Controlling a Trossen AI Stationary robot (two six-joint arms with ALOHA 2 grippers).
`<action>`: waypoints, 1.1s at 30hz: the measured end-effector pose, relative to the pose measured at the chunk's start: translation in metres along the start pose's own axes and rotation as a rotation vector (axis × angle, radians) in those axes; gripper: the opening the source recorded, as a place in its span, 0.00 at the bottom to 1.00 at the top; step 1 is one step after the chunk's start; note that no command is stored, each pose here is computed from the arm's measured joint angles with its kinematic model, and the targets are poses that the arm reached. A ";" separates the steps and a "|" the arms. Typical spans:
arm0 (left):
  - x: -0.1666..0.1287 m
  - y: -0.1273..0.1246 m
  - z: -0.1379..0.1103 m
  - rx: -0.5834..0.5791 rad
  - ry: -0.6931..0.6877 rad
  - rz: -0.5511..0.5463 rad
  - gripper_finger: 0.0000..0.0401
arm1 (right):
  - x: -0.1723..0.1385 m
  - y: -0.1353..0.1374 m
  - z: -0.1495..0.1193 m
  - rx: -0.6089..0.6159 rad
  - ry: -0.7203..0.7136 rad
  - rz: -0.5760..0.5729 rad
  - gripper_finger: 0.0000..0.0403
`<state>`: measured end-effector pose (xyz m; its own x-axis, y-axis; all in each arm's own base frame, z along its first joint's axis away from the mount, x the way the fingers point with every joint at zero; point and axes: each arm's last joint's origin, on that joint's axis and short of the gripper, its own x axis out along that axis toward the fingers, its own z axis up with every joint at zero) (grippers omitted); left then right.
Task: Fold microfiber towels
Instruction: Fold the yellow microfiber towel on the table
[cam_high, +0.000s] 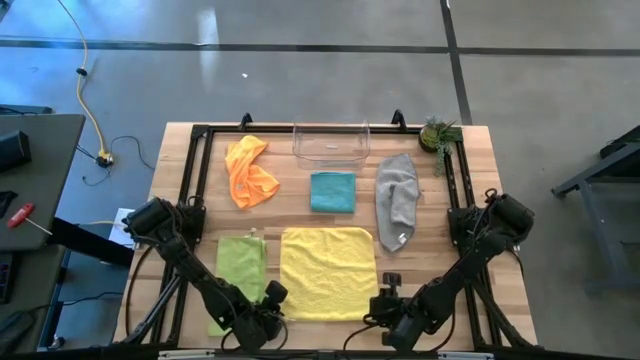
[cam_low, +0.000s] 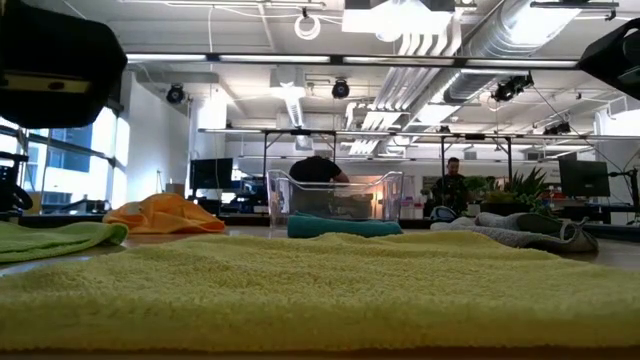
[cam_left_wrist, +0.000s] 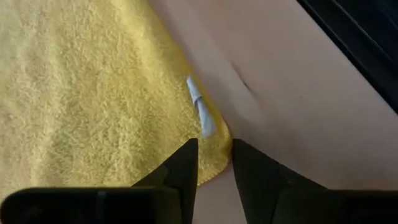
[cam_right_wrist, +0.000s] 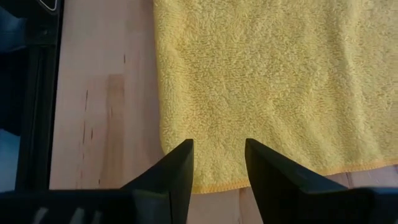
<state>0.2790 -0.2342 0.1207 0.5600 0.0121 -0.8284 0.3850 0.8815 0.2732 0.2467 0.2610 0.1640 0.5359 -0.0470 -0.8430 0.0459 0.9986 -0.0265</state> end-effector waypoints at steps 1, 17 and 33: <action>0.000 0.000 0.000 0.002 -0.001 0.006 0.19 | 0.000 0.000 0.000 0.000 0.000 0.000 0.34; -0.009 0.007 0.010 -0.081 -0.036 -0.030 0.01 | -0.001 0.003 -0.003 0.045 0.024 0.028 0.34; -0.052 0.031 0.025 -0.398 -0.161 0.024 0.00 | -0.011 0.021 -0.016 -0.035 -0.023 0.072 0.44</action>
<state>0.2798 -0.2193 0.1846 0.6845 -0.0112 -0.7289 0.0750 0.9957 0.0551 0.2283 0.2830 0.1642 0.5561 0.0247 -0.8307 -0.0226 0.9996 0.0146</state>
